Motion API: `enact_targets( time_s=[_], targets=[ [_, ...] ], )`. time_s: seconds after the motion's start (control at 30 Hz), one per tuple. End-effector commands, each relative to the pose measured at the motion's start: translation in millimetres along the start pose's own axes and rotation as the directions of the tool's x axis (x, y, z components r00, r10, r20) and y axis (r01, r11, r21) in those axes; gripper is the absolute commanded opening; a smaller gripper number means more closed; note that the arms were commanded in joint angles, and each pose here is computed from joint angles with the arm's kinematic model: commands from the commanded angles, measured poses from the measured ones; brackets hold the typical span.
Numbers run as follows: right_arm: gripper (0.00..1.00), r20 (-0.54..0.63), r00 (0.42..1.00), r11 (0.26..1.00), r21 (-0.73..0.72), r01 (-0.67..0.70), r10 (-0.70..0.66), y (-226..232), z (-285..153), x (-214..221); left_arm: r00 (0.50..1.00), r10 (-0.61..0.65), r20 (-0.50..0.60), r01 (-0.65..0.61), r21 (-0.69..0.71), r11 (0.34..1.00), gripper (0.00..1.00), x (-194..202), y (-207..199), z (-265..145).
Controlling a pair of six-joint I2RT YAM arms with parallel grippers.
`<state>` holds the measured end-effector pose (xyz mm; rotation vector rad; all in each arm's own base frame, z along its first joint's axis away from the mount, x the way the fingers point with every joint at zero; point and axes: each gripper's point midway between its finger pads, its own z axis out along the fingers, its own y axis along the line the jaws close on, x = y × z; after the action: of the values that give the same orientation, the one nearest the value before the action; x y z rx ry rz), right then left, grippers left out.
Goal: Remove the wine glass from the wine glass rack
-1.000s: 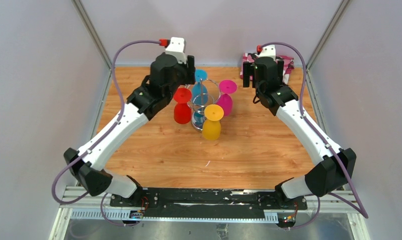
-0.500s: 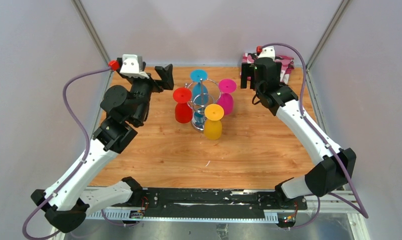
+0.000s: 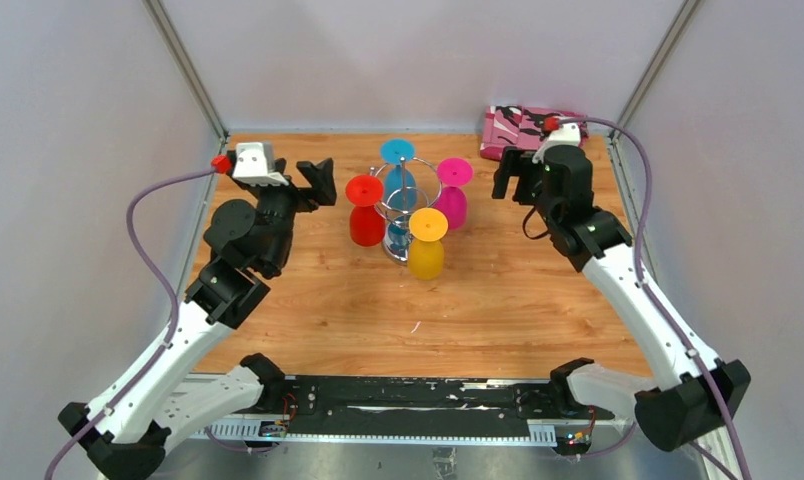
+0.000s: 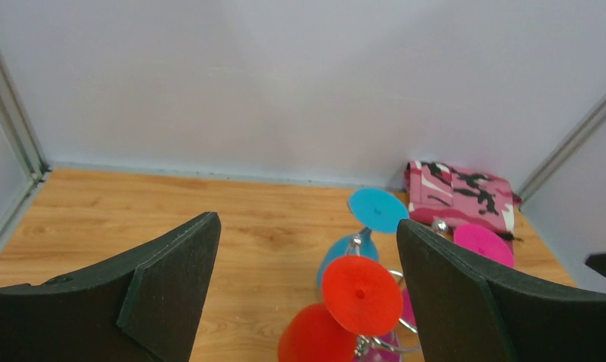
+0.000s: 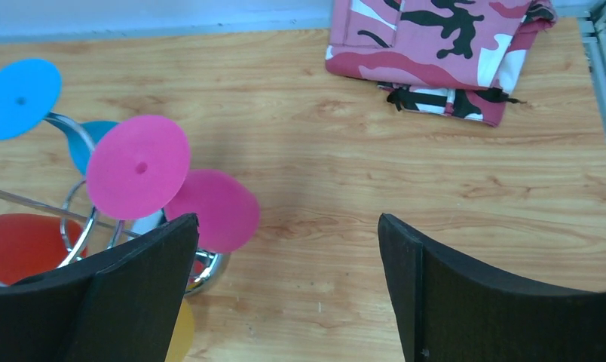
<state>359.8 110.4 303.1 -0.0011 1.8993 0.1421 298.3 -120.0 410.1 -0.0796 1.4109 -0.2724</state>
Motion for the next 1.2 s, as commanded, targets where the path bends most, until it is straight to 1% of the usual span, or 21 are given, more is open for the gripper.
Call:
enact_targets(
  time_s=[0.0, 0.1, 0.2, 0.27, 0.33, 0.4, 0.47, 0.5, 0.57, 0.67, 0.7, 0.73, 0.8, 0.83, 0.87, 0.93, 0.97, 1.0, 1.07, 1.1, 1.17],
  targets=[
    [0.94, 0.052, 0.983, 0.974, -0.159, -0.164, 0.174, 10, -11, -13, 0.988, -0.146, 0.046, 0.144, 0.035, 0.989, 0.91, -26, 7, -4],
    [0.94, 0.017, 0.964, 0.929, -0.273, -0.25, 0.265, 19, -10, -12, 0.981, -0.195, -0.002, 0.194, 0.12, 0.974, 0.9, -26, -1, 4],
    [0.94, -0.022, 0.95, 0.902, -0.31, -0.302, 0.311, 17, -1, -9, 0.971, -0.225, -0.084, 0.24, 0.247, 0.939, 0.89, -19, -21, 14],
    [0.94, -0.041, 0.942, 0.886, -0.326, -0.328, 0.334, 15, 4, -8, 0.961, -0.257, -0.101, 0.276, 0.336, 0.901, 0.89, -28, -33, 21],
    [0.94, -0.052, 0.934, 0.87, -0.348, -0.35, 0.355, 15, 9, -8, 0.936, -0.32, -0.145, 0.352, 0.416, 0.839, 0.9, -35, -40, 29],
    [0.94, -0.058, 0.928, 0.862, -0.354, -0.364, 0.368, 13, 12, -8, 0.897, -0.4, -0.187, 0.438, 0.503, 0.745, 0.9, -47, -43, 37],
    [0.94, -0.066, 0.927, 0.861, -0.351, -0.368, 0.37, 11, 15, -7, 0.866, -0.461, -0.195, 0.483, 0.568, 0.667, 0.88, -62, -39, 45],
    [0.94, -0.07, 0.926, 0.861, -0.348, -0.372, 0.372, 9, 17, -6, 0.855, -0.476, -0.205, 0.498, 0.581, 0.644, 0.87, -65, -36, 49],
    [0.93, -0.079, 0.919, 0.853, -0.349, -0.388, 0.386, 6, 21, -4, 0.841, -0.496, -0.217, 0.522, 0.566, 0.638, 0.86, -64, -27, 57],
    [0.92, -0.09, 0.905, 0.829, -0.373, -0.417, 0.415, 5, 26, -5, 0.836, -0.514, -0.192, 0.536, 0.487, 0.69, 0.86, -56, 10, 72],
    [0.91, -0.102, 0.899, 0.817, -0.383, -0.431, 0.426, 5, 28, -3, 0.824, -0.532, -0.196, 0.557, 0.458, 0.693, 0.86, -50, 21, 77],
    [0.9, -0.114, 0.892, 0.8, -0.403, -0.445, 0.438, 7, 29, -3, 0.805, -0.557, -0.203, 0.582, 0.449, 0.678, 0.86, -46, 30, 81],
    [0.89, -0.144, 0.874, 0.765, -0.432, -0.478, 0.465, 10, 33, 0, 0.751, -0.617, -0.234, 0.64, 0.488, 0.594, 0.86, -42, 39, 83],
    [0.89, -0.163, 0.863, 0.744, -0.447, -0.497, 0.478, 12, 35, 1, 0.703, -0.655, -0.278, 0.685, 0.512, 0.518, 0.84, -41, 37, 80],
    [0.88, -0.188, 0.848, 0.719, -0.459, -0.521, 0.495, 15, 37, 4, 0.668, -0.677, -0.309, 0.714, 0.523, 0.466, 0.82, -36, 39, 80],
    [0.85, -0.23, 0.828, 0.681, -0.48, -0.554, 0.511, 20, 41, 9, 0.639, -0.688, -0.343, 0.727, 0.561, 0.396, 0.78, -27, 39, 76],
    [0.84, -0.251, 0.819, 0.666, -0.484, -0.568, 0.516, 22, 44, 12, 0.622, -0.695, -0.361, 0.743, 0.552, 0.379, 0.77, -19, 41, 77],
    [0.82, -0.271, 0.812, 0.655, -0.485, -0.579, 0.517, 24, 47, 16, 0.61, -0.702, -0.368, 0.756, 0.534, 0.378, 0.76, -10, 45, 78],
    [0.8, -0.296, 0.806, 0.642, -0.491, -0.589, 0.513, 27, 50, 19, 0.61, -0.7, -0.371, 0.77, 0.485, 0.415, 0.76, 7, 50, 81],
    [0.79, -0.306, 0.804, 0.634, -0.497, -0.592, 0.511, 29, 50, 19, 0.621, -0.691, -0.369, 0.771, 0.446, 0.455, 0.76, 18, 53, 83],
    [0.78, -0.319, 0.799, 0.619, -0.508, -0.598, 0.51, 32, 51, 18, 0.663, -0.657, -0.359, 0.748, 0.362, 0.556, 0.76, 36, 61, 85]
  ],
)
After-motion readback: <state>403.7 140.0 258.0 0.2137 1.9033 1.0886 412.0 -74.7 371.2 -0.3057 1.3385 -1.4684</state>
